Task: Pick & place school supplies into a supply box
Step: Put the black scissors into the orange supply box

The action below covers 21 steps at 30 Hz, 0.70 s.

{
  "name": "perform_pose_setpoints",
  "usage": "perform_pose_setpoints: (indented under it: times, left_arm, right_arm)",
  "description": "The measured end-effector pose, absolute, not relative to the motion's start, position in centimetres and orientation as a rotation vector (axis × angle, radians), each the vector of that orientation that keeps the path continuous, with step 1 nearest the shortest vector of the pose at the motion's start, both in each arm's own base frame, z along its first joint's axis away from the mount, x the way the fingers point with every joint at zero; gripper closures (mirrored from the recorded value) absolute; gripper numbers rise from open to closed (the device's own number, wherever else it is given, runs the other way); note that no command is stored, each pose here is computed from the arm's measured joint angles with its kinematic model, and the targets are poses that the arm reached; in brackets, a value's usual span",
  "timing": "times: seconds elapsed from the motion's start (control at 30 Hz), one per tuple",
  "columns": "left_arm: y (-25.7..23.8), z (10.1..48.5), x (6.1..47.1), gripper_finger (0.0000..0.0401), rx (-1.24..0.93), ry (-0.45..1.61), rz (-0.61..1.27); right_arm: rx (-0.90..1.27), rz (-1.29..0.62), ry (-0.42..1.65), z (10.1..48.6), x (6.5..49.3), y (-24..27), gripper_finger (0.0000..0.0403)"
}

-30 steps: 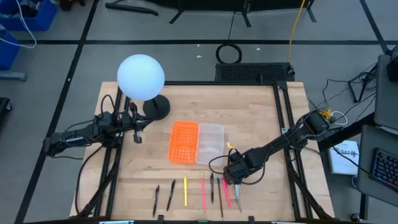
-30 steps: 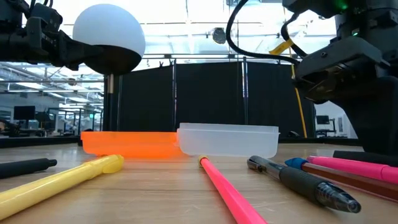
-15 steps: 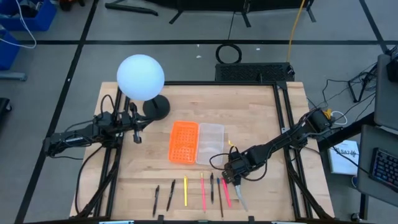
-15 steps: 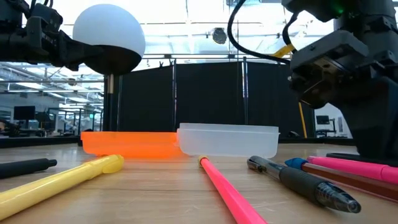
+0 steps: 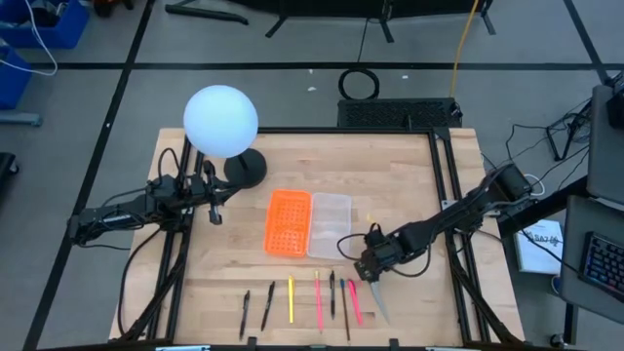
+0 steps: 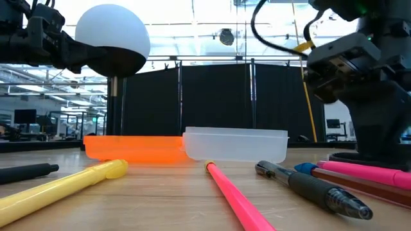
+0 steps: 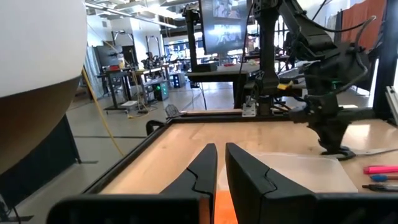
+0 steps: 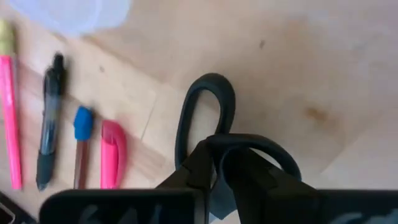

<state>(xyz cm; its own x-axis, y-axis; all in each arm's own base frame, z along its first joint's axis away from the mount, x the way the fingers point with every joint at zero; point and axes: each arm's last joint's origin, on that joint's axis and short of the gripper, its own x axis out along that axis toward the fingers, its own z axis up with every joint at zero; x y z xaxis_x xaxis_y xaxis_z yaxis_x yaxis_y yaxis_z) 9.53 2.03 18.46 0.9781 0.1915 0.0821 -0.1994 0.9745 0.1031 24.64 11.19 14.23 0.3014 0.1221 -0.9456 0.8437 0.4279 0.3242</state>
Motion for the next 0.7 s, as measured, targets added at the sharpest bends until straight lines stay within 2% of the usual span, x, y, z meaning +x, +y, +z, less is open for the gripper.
perform_pose_setpoints:
  times: [0.43,0.7]
  left_arm:
    - [2.0,18.5,9.5,0.0359,0.105,-0.072,0.197]
    - [2.0,18.4,9.5,0.0359,0.105,-0.071,0.197]
  right_arm:
    - [1.072,-0.494,0.866,19.6,24.0,10.7,0.0377]
    - [1.068,-0.363,0.512,23.4,25.4,9.3,0.0377]
